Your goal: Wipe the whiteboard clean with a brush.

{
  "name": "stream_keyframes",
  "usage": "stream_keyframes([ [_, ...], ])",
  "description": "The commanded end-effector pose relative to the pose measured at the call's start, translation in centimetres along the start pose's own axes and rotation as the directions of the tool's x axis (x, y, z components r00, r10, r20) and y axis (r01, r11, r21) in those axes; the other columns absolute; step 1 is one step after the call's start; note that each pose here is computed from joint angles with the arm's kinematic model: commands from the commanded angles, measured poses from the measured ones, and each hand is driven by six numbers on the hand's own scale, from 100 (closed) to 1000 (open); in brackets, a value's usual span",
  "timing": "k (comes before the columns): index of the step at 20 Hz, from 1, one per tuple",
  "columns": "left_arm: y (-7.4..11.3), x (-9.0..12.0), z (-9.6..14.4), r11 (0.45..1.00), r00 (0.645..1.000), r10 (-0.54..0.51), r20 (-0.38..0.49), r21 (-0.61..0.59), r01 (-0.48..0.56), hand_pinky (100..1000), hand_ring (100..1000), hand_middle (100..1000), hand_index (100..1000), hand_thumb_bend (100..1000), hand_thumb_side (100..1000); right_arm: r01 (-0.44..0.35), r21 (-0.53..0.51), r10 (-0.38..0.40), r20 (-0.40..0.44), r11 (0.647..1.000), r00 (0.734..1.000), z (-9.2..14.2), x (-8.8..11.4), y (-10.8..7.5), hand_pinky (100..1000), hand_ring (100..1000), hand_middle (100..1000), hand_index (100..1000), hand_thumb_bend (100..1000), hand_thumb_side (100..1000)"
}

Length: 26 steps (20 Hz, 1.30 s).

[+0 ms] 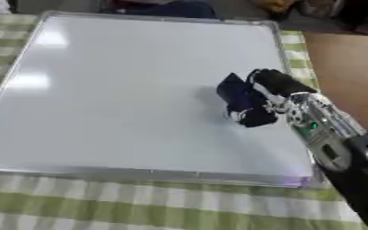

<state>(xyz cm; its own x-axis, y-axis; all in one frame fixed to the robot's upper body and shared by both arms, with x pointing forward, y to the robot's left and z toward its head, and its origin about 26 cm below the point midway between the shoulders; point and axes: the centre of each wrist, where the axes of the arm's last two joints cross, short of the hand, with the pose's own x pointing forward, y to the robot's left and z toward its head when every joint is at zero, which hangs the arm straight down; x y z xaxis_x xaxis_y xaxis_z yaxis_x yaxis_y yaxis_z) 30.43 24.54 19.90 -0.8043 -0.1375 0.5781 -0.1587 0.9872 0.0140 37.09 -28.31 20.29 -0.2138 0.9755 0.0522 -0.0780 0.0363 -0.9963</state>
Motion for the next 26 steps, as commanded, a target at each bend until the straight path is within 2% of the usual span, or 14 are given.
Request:
stream_keyframes([
  [1, 0.0, 0.7, -0.5, 1.000, 1.000, 0.001, 0.029, -0.018, 0.000, 632, 761, 758, 689, 209, 1000, 0.005, -0.012, -0.005, -0.036, 1.000, 0.999, 0.3, -1.2, -1.1, 574, 648, 536, 100, 148, 424],
  [6, 0.0, 0.6, -0.4, 1.000, 1.000, 0.001, 0.026, -0.019, -0.001, 632, 762, 759, 689, 206, 1000, 0.052, -0.011, -0.053, -0.073, 0.999, 0.996, 0.1, -2.2, -1.5, 575, 647, 535, 100, 145, 426],
  [17, -0.1, 0.7, -0.5, 1.000, 1.000, 0.008, 0.029, -0.024, -0.007, 633, 763, 760, 689, 201, 1000, 0.012, 0.054, -0.011, -0.018, 0.998, 1.000, 0.0, -1.5, -1.2, 577, 663, 542, 100, 152, 430],
  [21, -0.2, 0.7, -0.6, 1.000, 1.000, 0.011, 0.029, -0.026, -0.010, 633, 763, 761, 689, 199, 1000, -0.012, 0.074, 0.011, 0.006, 0.997, 1.000, -0.2, -1.2, -1.4, 578, 665, 503, 102, 148, 420],
  [26, -0.2, 0.7, -0.6, 0.999, 0.999, 0.015, 0.028, -0.030, -0.014, 633, 764, 761, 690, 198, 1000, -0.043, 0.089, 0.042, 0.017, 0.995, 0.999, -0.5, -1.1, -1.4, 581, 672, 496, 204, 164, 425],
])
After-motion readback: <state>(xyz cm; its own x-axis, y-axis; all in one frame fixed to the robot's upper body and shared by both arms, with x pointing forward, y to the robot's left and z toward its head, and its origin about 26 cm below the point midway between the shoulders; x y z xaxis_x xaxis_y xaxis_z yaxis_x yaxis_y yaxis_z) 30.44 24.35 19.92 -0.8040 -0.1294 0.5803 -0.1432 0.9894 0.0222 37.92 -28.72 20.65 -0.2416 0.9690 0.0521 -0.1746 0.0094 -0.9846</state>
